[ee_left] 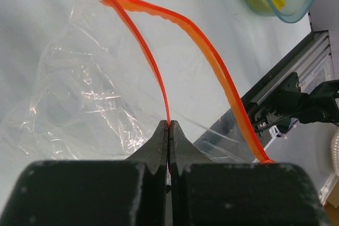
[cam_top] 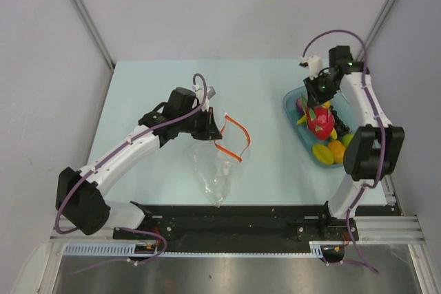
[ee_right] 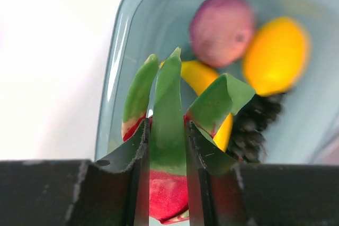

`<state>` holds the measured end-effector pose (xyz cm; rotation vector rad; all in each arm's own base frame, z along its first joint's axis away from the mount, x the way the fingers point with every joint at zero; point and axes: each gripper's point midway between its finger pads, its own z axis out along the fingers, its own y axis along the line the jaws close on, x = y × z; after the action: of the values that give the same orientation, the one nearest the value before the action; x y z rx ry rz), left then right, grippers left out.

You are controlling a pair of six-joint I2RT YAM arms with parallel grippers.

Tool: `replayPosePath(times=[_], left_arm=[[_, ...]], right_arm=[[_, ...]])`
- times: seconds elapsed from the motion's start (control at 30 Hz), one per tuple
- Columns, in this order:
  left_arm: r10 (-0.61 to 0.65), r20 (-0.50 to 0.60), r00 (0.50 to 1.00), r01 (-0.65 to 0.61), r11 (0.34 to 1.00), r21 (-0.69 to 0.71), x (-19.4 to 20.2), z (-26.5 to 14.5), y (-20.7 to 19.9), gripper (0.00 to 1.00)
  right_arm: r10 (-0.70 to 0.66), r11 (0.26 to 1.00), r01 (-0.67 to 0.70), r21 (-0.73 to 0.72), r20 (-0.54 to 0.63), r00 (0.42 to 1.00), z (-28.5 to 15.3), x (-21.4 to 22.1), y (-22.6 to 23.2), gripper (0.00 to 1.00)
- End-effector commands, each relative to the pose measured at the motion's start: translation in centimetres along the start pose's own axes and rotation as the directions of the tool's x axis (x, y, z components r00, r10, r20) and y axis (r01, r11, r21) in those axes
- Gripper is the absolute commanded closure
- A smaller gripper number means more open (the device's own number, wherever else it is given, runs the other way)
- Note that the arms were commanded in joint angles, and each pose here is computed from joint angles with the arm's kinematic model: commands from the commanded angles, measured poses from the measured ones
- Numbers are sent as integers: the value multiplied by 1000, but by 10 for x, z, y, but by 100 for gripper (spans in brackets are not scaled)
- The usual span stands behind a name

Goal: Place the food in the zip-top bag and seal the zipper
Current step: Pick up the fake fruit from the bin, then place the fake fruit in the zipper food storage bag.

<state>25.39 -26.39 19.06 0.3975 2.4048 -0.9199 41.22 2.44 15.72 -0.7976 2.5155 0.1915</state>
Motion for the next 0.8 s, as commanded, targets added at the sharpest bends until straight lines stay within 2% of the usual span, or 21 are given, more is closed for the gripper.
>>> replayPosePath(times=[0.0, 0.1, 0.13, 0.2, 0.23, 0.27, 0.3, 0.33, 0.4, 0.47, 0.5, 0.53, 0.67, 0.77], left_arm=[[-10, 75, 997, 5, 998, 60, -14, -13, -15, 100], [-46, 73, 996, 41, 996, 79, -16, -14, -14, 100], [-61, 70, 996, 55, 995, 85, -16, -13, -13, 100], [-68, 76, 995, 61, 994, 93, -19, -14, -13, 100], [-66, 79, 995, 58, 993, 102, -20, -16, -14, 100], [-65, 86, 994, 55, 992, 112, -22, -17, -15, 100], [-67, 85, 994, 57, 992, 115, -20, -16, -14, 100], [-64, 94, 994, 52, 991, 125, -21, -18, -16, 100], [-59, 106, 993, 45, 990, 132, -23, -20, -17, 100], [-54, 128, 990, 35, 989, 142, -26, -23, -20, 100], [-58, 131, 990, 38, 988, 152, -25, -24, -21, 100], [-62, 134, 989, 40, 987, 158, -25, -24, -22, 100], [-81, 161, 984, 49, 980, 191, -31, -27, -27, 100], [-94, 176, 980, 56, 976, 209, -35, -29, -31, 100]], right_arm=[[68, 997, -74, 10, 285, 956, -76, -42, 6, 100], [96, 995, -84, -47, 450, 888, -116, -67, 21, 100], [133, 991, -113, -70, 514, 847, -129, -79, 24, 100], [110, 993, -56, -102, 663, 740, -172, -109, 42, 100], [208, 974, -86, -210, 679, 704, -178, -115, 60, 100], [207, 973, -63, -220, 730, 651, -201, -123, 73, 100], [192, 976, -24, -218, 796, 574, -221, -140, 80, 100], [282, 948, -34, -317, 783, 554, -221, -144, 99, 100], [263, 952, 25, -305, 858, 442, -254, -159, 120, 100], [348, 921, 16, -388, 843, 410, -251, -166, 148, 100], [350, 919, 46, -391, 865, 361, -264, -172, 157, 100], [384, 908, 27, -419, 855, 349, -262, -176, 164, 100], [519, 832, -15, -554, 768, 375, -241, -184, 212, 100], [548, 819, -77, -569, 736, 398, -212, -178, 224, 100]])
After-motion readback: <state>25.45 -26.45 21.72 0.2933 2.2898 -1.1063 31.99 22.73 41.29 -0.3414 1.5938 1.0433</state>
